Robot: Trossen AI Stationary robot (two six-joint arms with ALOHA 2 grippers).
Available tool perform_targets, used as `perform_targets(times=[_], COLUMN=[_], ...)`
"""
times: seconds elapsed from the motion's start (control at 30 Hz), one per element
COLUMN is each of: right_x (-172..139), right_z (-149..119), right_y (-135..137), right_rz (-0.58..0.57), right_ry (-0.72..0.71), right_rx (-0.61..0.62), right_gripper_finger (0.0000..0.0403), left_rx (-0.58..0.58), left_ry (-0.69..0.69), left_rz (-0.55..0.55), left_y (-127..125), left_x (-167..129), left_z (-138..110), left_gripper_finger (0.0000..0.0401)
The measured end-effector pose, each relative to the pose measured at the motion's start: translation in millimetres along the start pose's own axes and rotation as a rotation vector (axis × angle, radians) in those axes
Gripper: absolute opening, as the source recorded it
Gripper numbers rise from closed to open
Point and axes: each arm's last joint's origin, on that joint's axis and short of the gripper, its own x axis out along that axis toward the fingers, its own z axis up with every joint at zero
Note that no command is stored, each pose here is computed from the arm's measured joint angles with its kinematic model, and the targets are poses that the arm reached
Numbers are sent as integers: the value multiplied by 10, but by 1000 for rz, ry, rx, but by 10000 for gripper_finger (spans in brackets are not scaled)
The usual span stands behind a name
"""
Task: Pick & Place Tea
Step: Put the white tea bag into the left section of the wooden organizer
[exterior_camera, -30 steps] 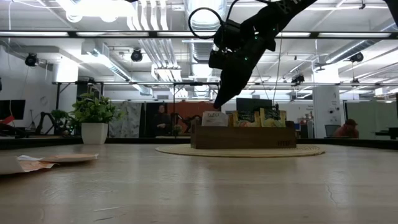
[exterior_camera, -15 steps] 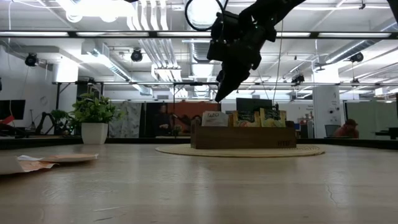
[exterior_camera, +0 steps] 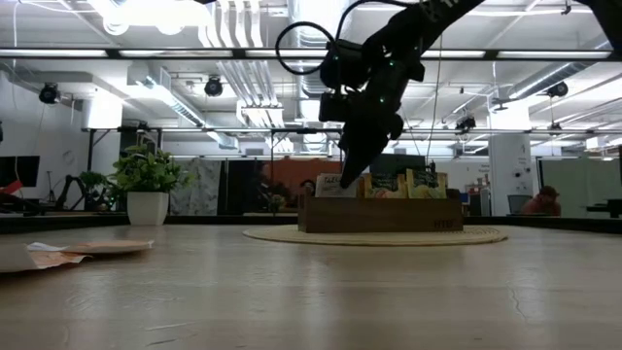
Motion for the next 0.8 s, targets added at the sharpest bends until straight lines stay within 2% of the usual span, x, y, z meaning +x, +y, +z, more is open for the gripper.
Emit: perform_targets(times=[0.27, 0.53, 0.7, 0.8], right_x=[5, 5, -24, -55], right_z=[-19, 30, 89, 136], right_y=[-32, -33, 5, 48], right_rz=[-77, -157, -148, -104], right_ry=[32, 6, -14, -29], right_rx=[3, -22, -41, -71], right_gripper_finger=[8, 8, 8, 8], left_rx=[-1, 0, -1, -1], left_ry=[0, 0, 0, 0], left_rz=[0, 0, 0, 0], left_y=[1, 0, 1, 1], left_x=[0, 0, 0, 0], left_z=[0, 0, 0, 0], left_gripper_finger=[252, 252, 252, 252])
